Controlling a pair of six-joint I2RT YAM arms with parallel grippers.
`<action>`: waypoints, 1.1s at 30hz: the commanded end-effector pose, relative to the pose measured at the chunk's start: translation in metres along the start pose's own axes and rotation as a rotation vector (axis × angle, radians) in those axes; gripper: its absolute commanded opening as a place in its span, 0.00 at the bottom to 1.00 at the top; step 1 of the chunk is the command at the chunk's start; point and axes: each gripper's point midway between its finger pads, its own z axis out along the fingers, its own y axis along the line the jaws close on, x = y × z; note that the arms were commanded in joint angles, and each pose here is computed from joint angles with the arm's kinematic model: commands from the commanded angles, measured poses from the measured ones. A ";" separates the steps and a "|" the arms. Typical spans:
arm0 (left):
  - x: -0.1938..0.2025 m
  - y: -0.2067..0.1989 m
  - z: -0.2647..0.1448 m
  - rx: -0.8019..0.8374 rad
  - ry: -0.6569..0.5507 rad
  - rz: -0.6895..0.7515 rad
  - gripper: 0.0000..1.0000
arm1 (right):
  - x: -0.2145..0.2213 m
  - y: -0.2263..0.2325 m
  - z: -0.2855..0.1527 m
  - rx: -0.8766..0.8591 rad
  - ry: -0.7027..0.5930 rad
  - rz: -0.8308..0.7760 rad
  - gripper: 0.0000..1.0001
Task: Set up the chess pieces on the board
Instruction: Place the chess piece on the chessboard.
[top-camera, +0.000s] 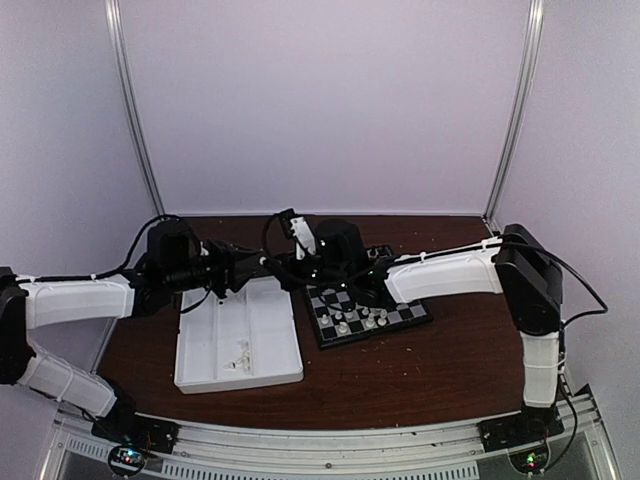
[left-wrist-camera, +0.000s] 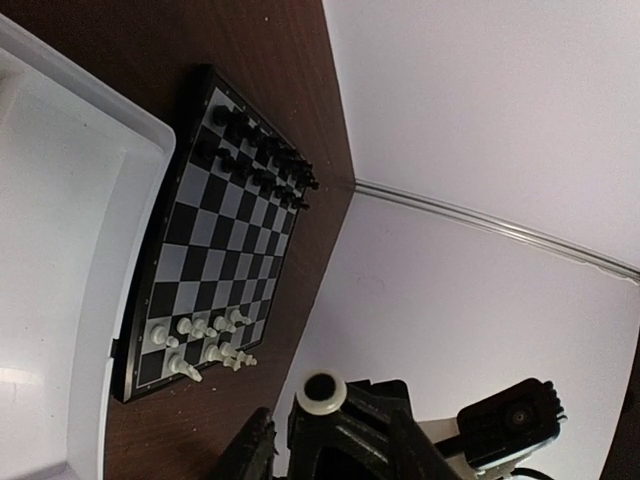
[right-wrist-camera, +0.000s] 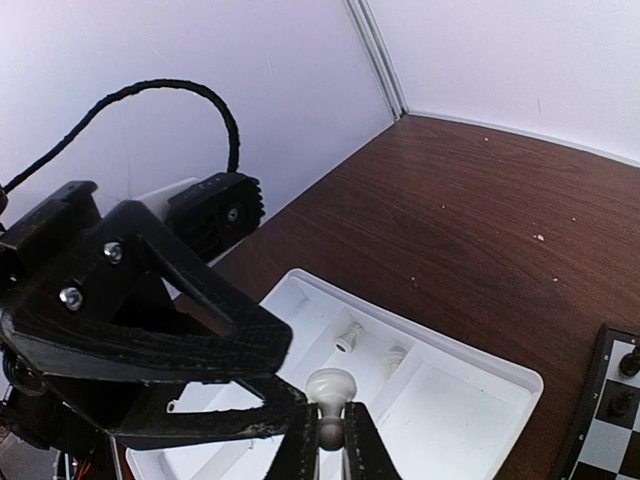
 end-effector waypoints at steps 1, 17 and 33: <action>-0.005 -0.020 -0.013 0.069 -0.011 0.120 0.46 | -0.019 -0.004 -0.026 0.024 0.010 -0.021 0.01; -0.030 -0.016 -0.075 -0.362 -0.026 0.829 0.63 | 0.042 -0.085 -0.160 0.280 0.570 -0.096 0.03; -0.039 0.002 -0.078 -0.478 -0.008 0.914 0.63 | 0.063 -0.142 -0.230 0.444 0.860 0.049 0.05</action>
